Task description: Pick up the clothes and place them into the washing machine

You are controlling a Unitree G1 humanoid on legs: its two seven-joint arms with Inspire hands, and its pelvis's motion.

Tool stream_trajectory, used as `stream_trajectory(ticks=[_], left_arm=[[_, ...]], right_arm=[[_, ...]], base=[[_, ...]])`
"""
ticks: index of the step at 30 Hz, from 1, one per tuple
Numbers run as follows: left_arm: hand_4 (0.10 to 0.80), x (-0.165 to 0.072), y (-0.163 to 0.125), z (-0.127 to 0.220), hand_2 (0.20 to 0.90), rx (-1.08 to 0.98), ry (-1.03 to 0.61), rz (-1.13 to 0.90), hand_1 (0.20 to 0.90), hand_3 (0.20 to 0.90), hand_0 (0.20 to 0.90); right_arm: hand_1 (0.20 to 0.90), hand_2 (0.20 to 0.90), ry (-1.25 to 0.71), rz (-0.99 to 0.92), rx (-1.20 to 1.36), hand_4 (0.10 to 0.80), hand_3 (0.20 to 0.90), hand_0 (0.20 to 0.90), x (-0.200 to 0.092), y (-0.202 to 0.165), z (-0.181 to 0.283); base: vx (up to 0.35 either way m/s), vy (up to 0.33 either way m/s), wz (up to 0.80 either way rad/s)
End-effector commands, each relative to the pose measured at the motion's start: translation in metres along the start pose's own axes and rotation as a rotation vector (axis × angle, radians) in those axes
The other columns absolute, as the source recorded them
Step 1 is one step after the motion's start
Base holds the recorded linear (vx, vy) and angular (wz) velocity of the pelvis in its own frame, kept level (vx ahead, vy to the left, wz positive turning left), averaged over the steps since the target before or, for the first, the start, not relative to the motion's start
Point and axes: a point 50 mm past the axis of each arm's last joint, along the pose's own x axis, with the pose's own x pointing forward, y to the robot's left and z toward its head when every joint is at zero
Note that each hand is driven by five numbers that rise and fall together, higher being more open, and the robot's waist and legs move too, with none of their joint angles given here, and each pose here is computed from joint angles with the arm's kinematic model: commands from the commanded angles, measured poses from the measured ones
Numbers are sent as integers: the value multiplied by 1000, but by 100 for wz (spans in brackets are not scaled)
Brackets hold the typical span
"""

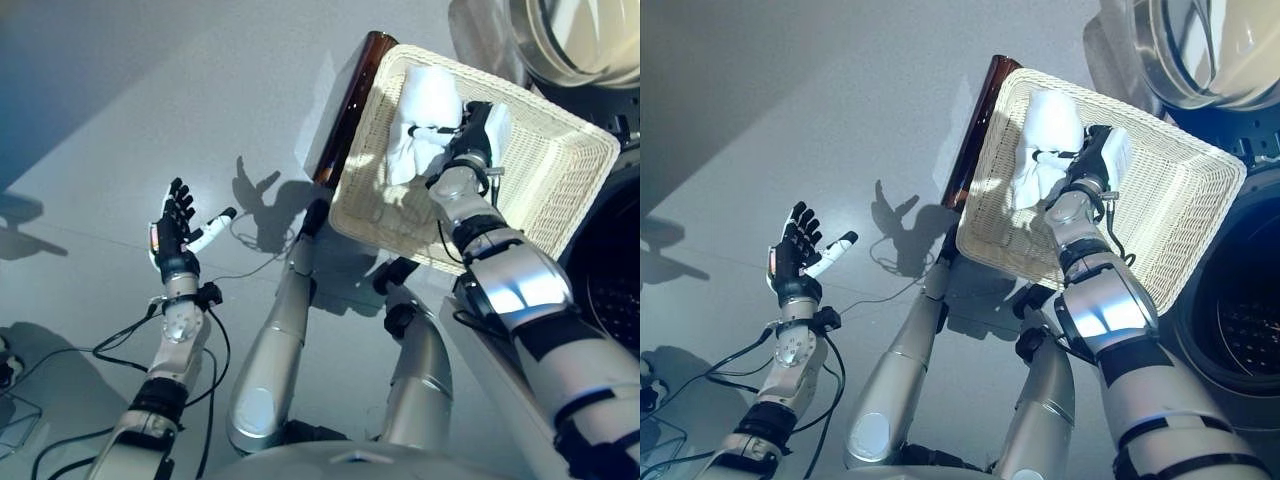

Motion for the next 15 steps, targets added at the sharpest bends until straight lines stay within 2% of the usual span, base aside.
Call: stream_trajectory(ticks=[1, 9, 10, 13, 15], left_arm=[[800, -6, 8, 4, 900, 12, -57, 17, 900, 900, 900], [800, -15, 15, -14, 900, 51, 25, 17, 900, 900, 900], [800, -18, 19, -21, 900, 57, 59, 20, 900, 900, 900], [800, -21, 21, -27, 900, 73, 89, 11, 900, 900, 900], [800, -28, 25, -36, 900, 85, 137, -1, 900, 900, 900]], right_arm=[[200, 200, 0, 4, -61, 300, 200, 200, -3, 2, -10], [200, 200, 114, -27, 26, 300, 200, 200, -7, -7, -46], [200, 200, 177, -57, 142, 300, 200, 200, -7, -13, -56], [200, 200, 232, -84, 253, 300, 200, 200, -8, -18, -68], [200, 200, 325, -113, 454, 300, 200, 200, -12, -23, -86]], base=[[0, 2, -4], [-15, 7, -11], [-104, 48, -16], [-28, 41, -24], [30, 59, -32]])
